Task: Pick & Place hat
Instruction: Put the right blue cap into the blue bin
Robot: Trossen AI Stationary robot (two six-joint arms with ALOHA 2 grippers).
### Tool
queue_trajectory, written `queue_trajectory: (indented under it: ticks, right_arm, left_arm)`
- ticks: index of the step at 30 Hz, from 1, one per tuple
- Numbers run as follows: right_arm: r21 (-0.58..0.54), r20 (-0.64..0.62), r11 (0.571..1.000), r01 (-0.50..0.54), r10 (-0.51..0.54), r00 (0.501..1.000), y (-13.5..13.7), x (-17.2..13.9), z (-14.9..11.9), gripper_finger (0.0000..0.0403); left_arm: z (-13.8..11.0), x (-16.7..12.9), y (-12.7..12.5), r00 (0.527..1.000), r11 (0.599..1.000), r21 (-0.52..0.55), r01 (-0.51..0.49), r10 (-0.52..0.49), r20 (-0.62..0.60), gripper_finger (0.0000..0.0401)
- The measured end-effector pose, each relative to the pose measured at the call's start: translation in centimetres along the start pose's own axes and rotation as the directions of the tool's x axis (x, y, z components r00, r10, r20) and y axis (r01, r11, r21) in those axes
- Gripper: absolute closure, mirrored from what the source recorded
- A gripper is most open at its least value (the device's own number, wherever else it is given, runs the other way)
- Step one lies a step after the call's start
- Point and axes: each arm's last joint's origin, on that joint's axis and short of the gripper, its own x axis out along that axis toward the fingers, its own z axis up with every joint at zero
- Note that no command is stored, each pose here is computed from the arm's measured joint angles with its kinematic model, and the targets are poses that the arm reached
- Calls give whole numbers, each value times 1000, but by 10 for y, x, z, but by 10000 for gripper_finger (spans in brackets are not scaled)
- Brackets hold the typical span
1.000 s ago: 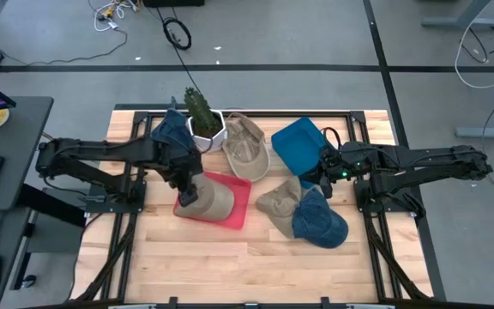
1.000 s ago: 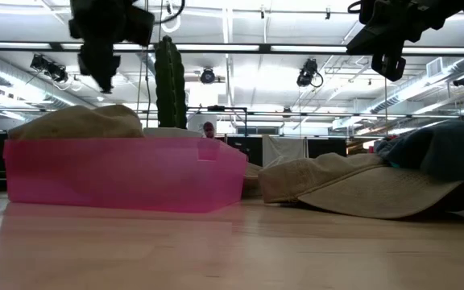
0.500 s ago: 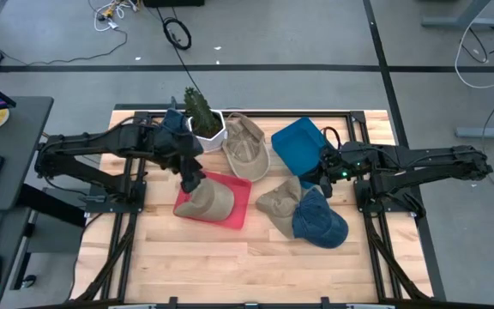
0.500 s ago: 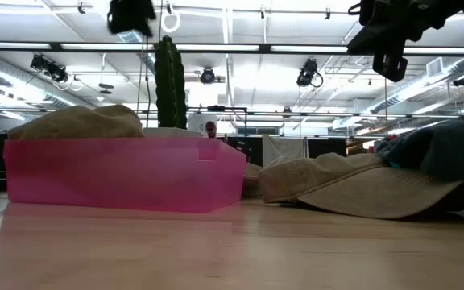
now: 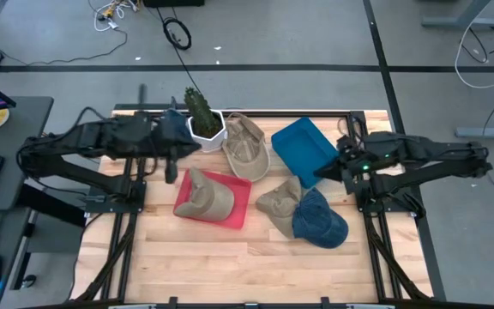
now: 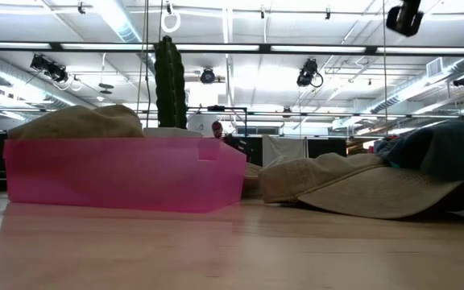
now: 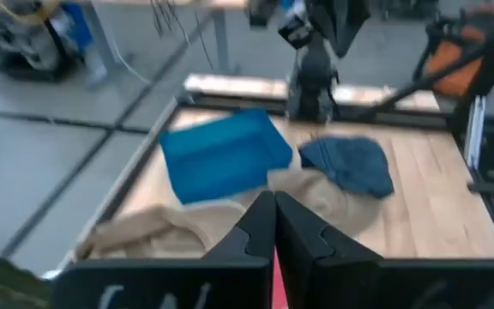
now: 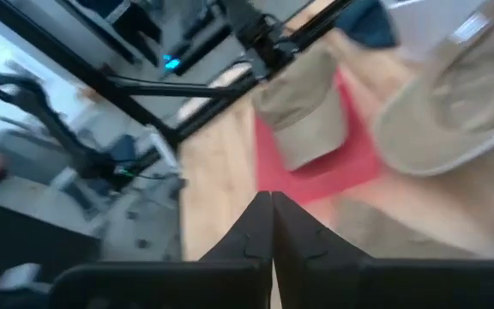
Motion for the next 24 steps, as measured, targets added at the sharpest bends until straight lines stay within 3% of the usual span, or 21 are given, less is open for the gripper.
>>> queue_trajectory:
  ticks: [4,9,12,16,24]
  right_arm:
    - [-93,8,991,100,-100,995,7,-20,8,401]
    - [-118,15,983,139,-138,990,13,-36,14,402]
    - [-63,-44,985,161,-164,985,11,-39,8,402]
    - [16,-205,962,274,-265,942,2,-44,-9,402]
    - [173,-412,853,493,-392,823,-10,-56,-29,403]
  left_arm:
    - [-9,-8,3,987,1000,-5,-11,11,159,396]
    - [-46,-1,3,950,999,-35,27,-14,312,397]
    - [-63,-2,3,916,995,-47,84,-58,396,397]
    - [-75,-6,5,898,992,-66,104,-65,435,397]
    - [-77,-9,6,896,994,-72,84,-43,443,396]
